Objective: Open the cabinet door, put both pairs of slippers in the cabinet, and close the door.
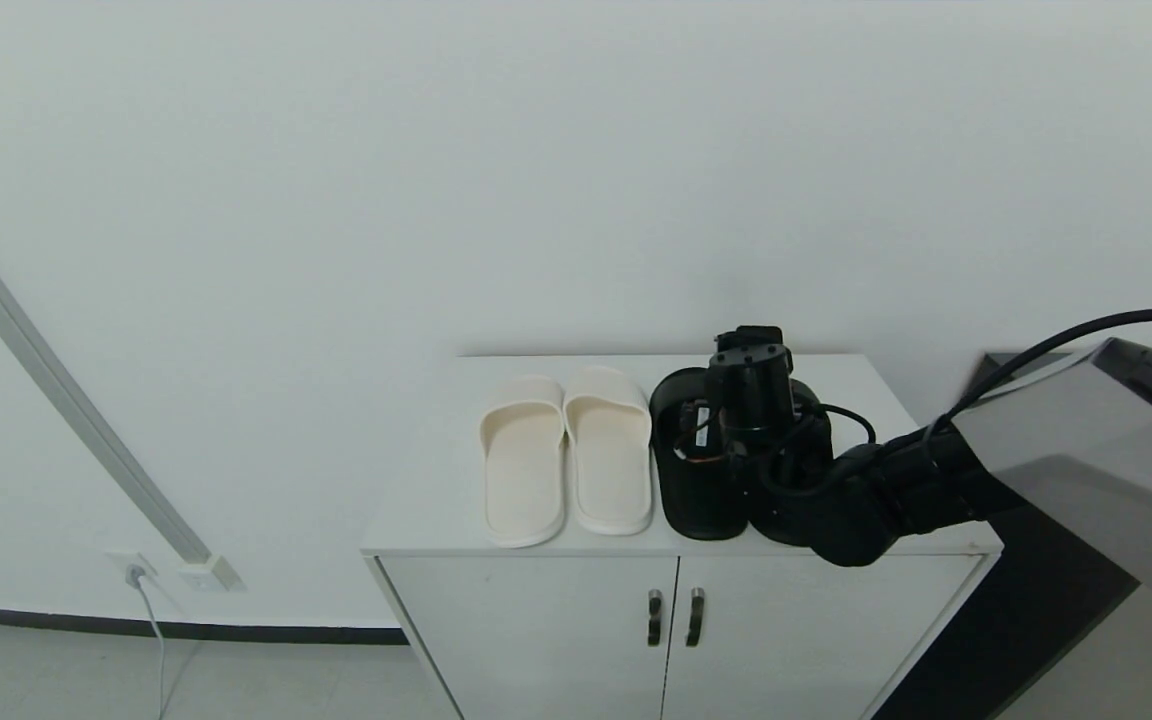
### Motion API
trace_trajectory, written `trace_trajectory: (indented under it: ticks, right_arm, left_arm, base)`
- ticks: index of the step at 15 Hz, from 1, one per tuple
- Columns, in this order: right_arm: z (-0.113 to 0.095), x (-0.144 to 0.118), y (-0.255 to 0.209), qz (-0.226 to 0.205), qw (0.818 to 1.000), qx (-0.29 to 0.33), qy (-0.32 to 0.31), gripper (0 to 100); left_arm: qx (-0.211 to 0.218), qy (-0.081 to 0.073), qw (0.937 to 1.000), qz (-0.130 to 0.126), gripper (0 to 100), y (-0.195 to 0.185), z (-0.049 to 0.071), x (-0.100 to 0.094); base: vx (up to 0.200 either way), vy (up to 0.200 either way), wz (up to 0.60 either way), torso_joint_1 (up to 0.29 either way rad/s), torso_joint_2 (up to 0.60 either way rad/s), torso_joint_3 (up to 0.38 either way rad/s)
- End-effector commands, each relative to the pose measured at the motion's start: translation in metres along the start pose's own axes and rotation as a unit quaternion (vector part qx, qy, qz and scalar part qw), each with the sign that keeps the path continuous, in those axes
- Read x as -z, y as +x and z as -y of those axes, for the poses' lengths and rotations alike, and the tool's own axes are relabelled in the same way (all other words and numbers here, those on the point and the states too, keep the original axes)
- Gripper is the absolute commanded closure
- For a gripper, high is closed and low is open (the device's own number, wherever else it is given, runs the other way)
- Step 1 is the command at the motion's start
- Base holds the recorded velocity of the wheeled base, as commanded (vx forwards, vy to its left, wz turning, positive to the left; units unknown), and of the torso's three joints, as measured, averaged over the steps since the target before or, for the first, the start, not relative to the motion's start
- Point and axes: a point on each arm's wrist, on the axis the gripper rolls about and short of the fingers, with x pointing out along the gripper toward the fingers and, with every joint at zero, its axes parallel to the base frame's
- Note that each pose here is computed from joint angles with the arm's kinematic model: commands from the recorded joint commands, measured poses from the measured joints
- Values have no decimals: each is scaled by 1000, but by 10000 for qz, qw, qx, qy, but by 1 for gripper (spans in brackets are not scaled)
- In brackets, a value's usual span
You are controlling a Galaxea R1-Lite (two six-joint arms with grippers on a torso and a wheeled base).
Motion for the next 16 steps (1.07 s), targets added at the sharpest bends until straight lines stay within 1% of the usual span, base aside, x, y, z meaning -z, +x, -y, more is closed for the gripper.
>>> trace_trajectory:
  ticks: [1, 7, 10, 11, 14, 15, 16]
  right_arm:
    - [1, 3, 5, 10, 10000, 33, 23, 100]
    - [3, 3, 7, 68, 10000, 57, 35, 100]
    - [9, -9, -7, 124, 9999, 30, 51, 100]
    - [17, -16, -19, 150, 9999, 3, -57, 100]
    - [29, -28, -58, 276, 9990, -279, -203, 100]
    - [36, -28, -79, 268, 9971, -628, -321, 100]
    - [41, -28, -89, 246, 9957, -816, -365, 100]
  left_arm:
    - [-2, 2, 10000, -6, 100, 0, 0, 0]
    - [-2, -6, 10000, -6, 100, 0, 0, 0]
    - [-2, -13, 10000, -6, 100, 0, 0, 0]
    - [-2, -21, 10000, -6, 100, 0, 0, 0]
    - [-2, -21, 10000, -6, 100, 0, 0, 0]
    - [-2, -13, 10000, -6, 100, 0, 0, 0]
    - [-2, -13, 10000, 2, 100, 0, 0, 0]
  base:
    - [0, 0, 0, 0, 0, 0]
    - [0, 0, 0, 0, 0, 0]
    - [0, 0, 0, 0, 0, 0]
    - [0, 0, 0, 0, 0, 0]
    - [0, 0, 0, 0, 0, 0]
    - [0, 0, 0, 0, 0, 0]
    - [0, 0, 0, 0, 0, 0]
